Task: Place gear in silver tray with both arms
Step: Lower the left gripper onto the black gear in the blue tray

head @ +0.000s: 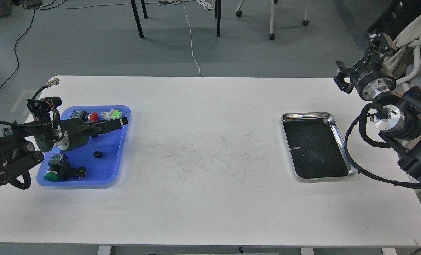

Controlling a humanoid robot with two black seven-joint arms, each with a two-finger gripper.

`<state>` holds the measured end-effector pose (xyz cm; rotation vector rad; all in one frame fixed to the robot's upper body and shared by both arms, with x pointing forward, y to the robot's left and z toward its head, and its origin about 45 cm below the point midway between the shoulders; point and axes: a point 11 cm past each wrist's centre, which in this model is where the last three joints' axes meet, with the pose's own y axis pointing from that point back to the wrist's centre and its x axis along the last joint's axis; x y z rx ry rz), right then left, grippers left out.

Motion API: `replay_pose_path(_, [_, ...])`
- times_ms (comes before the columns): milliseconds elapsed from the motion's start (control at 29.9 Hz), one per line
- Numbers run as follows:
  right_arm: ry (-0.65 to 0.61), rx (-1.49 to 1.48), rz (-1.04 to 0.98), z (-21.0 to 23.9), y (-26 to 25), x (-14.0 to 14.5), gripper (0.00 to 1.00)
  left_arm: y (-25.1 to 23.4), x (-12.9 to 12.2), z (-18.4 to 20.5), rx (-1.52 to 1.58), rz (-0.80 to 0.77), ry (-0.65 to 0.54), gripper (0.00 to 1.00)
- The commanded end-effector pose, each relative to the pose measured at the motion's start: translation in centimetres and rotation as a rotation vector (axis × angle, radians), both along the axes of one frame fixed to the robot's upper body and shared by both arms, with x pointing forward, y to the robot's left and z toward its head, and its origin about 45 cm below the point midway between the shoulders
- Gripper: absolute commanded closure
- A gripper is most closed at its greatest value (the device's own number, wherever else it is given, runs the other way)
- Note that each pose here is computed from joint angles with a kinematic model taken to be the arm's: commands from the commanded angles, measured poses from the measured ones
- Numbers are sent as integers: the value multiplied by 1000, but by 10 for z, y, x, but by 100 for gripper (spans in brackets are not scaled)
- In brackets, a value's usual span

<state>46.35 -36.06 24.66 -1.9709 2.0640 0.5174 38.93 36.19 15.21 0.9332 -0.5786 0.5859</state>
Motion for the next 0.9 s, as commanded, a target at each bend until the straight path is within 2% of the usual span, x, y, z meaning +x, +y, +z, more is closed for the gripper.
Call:
replay_pose_path(0, [0, -1, 0, 0, 0, 0, 1, 7, -3, -1, 68, -50, -12, 2])
replay_pose_path(267, [0, 0, 9, -1, 3, -1, 1, 19, -4, 3, 219, -138, -35, 3])
replay_pose_path(401, [0, -1, 13, -1, 4, -1, 1, 44, -2, 6, 308, -121, -42, 5])
replay_pose_path(869, [3, -2, 18, -2, 6, -1, 1, 46, 4, -14, 387, -124, -70, 13])
